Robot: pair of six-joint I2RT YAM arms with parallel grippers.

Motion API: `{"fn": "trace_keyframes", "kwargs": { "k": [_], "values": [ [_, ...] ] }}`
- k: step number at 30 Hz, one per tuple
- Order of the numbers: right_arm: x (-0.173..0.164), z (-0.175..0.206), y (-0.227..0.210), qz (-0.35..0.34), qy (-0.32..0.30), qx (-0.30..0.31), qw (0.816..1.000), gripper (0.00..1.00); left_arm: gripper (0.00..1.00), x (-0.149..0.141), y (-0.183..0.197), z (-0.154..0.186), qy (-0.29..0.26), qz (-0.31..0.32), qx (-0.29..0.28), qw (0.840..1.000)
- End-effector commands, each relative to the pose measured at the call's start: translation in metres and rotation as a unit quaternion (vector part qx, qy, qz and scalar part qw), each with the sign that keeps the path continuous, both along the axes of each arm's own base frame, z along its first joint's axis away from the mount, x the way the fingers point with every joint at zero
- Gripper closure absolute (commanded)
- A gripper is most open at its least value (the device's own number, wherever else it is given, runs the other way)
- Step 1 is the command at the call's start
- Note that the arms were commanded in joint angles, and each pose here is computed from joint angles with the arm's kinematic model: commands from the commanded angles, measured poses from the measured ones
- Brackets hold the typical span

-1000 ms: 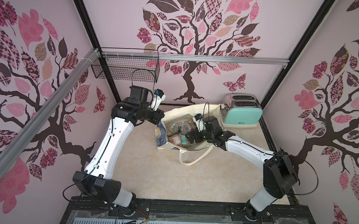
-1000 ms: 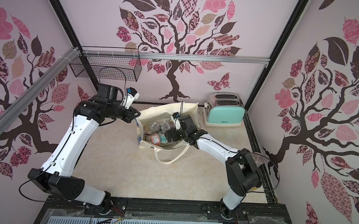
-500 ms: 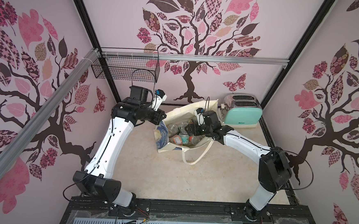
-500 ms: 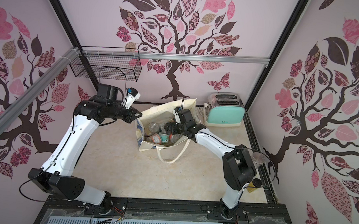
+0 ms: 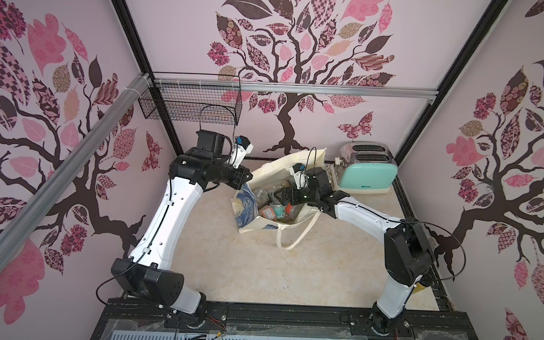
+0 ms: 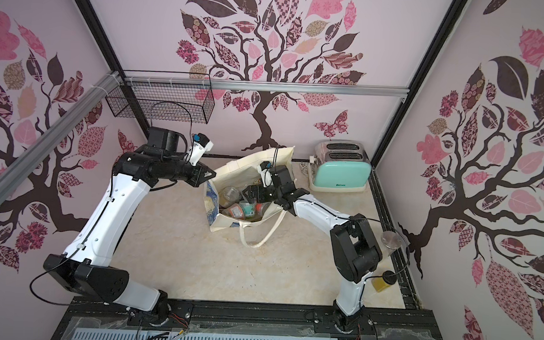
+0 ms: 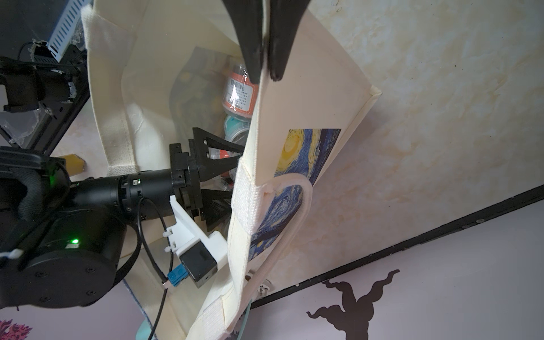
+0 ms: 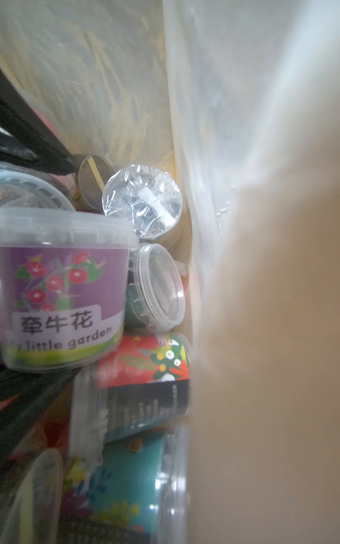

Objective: Take out the seed jars from the canvas bag
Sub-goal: Pick up the seed jar from the canvas bag.

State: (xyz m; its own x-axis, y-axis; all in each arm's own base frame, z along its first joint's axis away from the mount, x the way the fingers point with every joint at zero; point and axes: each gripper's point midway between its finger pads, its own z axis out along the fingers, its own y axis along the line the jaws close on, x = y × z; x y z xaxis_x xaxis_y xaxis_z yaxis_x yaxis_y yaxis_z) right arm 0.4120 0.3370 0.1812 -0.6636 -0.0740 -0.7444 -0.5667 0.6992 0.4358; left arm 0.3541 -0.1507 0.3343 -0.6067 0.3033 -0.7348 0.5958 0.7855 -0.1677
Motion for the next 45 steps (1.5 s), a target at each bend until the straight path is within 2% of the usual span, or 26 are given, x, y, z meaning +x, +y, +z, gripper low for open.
{"fn": "trace_keyframes", "kwargs": {
  "k": [1,9,24,35,45],
  "values": [
    [-0.005,-0.025,0.007,0.023,0.017,-0.012,1.000,0.02,1.00,0.002,-0.007,0.016,-0.030,-0.017,-0.021,0.999],
    [-0.011,-0.014,0.008,0.036,0.006,0.000,0.999,0.15,1.00,-0.003,-0.006,0.014,-0.029,-0.022,-0.016,0.999],
    [-0.015,0.009,-0.005,0.007,-0.029,0.015,0.999,0.28,1.00,-0.006,-0.005,0.010,-0.025,-0.030,-0.013,0.999],
    [-0.025,0.066,-0.014,-0.004,-0.074,0.059,0.995,0.30,1.00,-0.003,-0.001,0.014,-0.028,-0.024,-0.010,0.999],
    [-0.056,0.138,-0.034,0.000,-0.118,0.085,0.989,0.29,1.00,0.018,0.007,0.020,-0.047,-0.010,0.012,0.999]
  ]
}}
